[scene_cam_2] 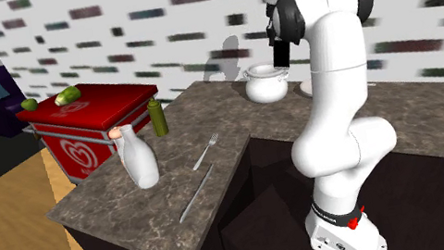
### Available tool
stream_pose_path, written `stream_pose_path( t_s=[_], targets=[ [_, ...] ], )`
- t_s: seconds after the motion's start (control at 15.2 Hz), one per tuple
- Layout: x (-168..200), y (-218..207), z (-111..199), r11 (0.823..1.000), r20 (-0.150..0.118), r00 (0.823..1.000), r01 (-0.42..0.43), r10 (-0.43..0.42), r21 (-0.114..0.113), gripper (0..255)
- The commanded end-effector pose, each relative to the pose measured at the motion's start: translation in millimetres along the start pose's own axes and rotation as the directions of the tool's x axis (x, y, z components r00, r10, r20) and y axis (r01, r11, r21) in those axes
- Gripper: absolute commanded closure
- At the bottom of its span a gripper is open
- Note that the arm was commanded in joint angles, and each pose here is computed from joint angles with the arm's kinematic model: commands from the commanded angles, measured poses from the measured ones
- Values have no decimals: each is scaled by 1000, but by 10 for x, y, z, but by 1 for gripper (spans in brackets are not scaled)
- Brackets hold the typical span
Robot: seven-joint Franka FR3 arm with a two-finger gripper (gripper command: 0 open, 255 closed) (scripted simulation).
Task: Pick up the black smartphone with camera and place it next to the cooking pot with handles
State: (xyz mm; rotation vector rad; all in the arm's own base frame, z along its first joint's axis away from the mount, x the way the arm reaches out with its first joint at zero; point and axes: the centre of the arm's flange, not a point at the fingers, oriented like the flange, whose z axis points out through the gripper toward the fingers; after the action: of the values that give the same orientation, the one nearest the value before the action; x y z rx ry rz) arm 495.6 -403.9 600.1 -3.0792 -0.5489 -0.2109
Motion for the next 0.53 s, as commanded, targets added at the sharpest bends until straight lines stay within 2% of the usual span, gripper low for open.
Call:
stream_pose_path(
  t_s=[0.0,0.46],
  targets=[
    [-13,3,105,1000,0,1000,0,0,-1,255],
    [-62,-3,471,1000,0,1000,0,0,-1,255]
  ],
)
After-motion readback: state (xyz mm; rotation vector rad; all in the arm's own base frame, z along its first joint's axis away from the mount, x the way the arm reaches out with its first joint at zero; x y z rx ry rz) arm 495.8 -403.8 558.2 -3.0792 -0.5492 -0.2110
